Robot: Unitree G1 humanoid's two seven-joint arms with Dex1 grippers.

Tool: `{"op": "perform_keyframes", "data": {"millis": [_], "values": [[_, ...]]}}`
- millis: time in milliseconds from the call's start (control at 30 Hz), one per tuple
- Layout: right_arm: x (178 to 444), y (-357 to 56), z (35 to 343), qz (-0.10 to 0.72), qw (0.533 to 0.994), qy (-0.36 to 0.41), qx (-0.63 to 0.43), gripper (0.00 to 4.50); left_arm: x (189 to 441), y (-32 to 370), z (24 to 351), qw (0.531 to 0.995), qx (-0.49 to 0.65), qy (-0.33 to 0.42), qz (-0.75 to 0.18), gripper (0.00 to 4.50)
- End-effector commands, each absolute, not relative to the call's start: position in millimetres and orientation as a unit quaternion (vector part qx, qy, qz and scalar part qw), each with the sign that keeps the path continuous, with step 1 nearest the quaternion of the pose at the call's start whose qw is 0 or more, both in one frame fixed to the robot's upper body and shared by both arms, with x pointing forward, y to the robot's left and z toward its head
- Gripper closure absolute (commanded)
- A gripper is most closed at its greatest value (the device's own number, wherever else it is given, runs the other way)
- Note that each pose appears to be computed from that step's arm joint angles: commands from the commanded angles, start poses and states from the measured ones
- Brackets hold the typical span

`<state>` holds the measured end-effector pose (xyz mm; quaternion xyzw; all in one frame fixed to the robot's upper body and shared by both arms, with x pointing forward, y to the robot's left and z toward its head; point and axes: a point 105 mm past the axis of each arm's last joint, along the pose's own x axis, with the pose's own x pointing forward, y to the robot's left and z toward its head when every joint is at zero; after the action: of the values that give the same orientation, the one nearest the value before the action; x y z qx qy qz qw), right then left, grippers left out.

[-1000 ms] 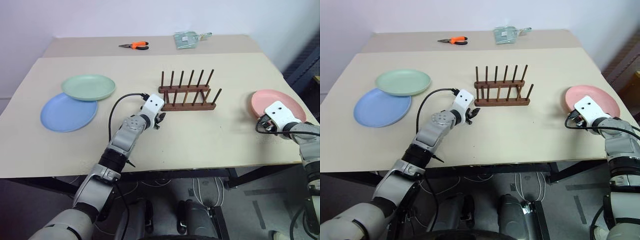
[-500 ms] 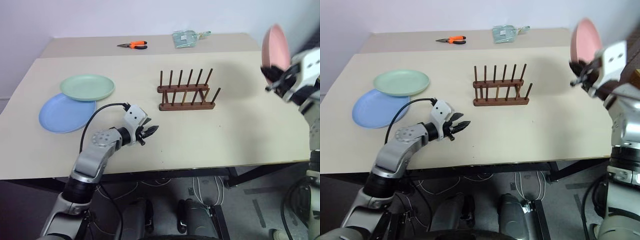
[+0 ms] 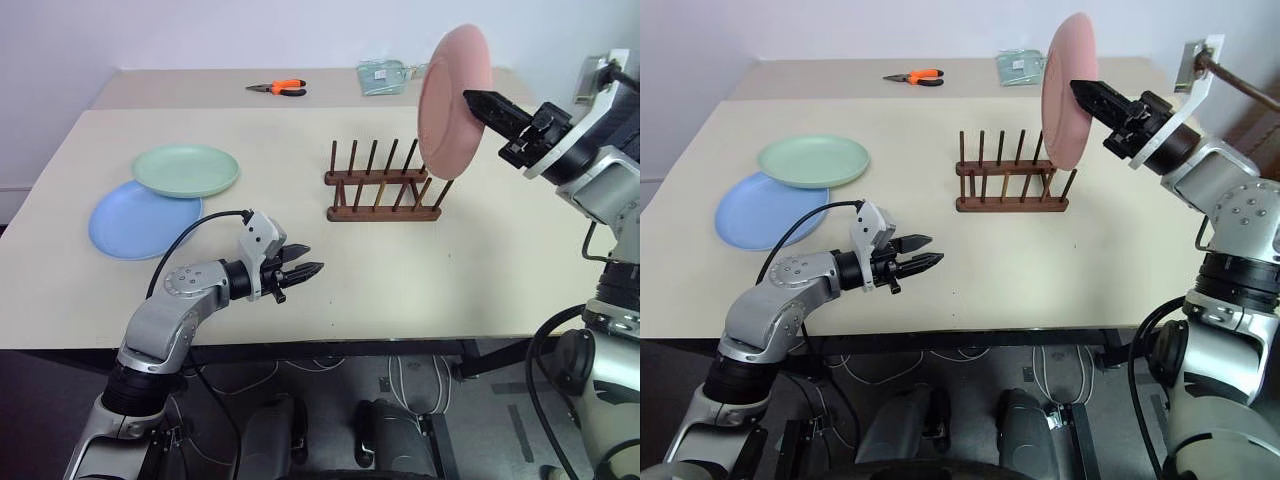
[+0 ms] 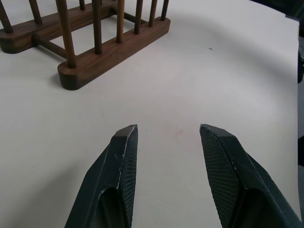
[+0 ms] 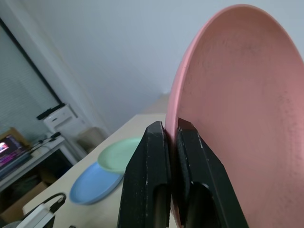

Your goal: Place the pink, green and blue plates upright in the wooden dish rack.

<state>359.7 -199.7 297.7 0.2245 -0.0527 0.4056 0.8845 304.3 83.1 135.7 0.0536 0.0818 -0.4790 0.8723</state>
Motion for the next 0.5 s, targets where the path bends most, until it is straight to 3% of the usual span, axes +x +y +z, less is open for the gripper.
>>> {"op": "perform_keyframes", "data": {"millis": [33, 267, 367, 467, 500], "values": [[361.5, -206.5, 314.3, 0.405, 0.885, -0.073, 0.219, 4.42, 299.8, 79.3, 149.3, 0.87, 0.052, 0.054, -0.487, 2.38], [384.7, -218.5, 309.4, 0.378, 0.889, -0.053, 0.252, 4.42, 296.2, 78.0, 149.1, 0.869, 0.047, 0.055, -0.489, 2.38], [389.3, -220.2, 311.3, 0.375, 0.891, -0.052, 0.25, 3.51, 296.1, 78.2, 150.5, 0.87, 0.043, 0.054, -0.489, 2.38], [393.9, -223.7, 317.1, 0.357, 0.906, -0.071, 0.214, 2.03, 299.8, 82.3, 151.1, 0.878, 0.031, 0.055, -0.474, 1.52], [397.0, -228.3, 322.4, 0.334, 0.921, -0.097, 0.174, 1.57, 301.9, 84.0, 152.9, 0.883, 0.027, 0.05, -0.466, 1.04]]}}
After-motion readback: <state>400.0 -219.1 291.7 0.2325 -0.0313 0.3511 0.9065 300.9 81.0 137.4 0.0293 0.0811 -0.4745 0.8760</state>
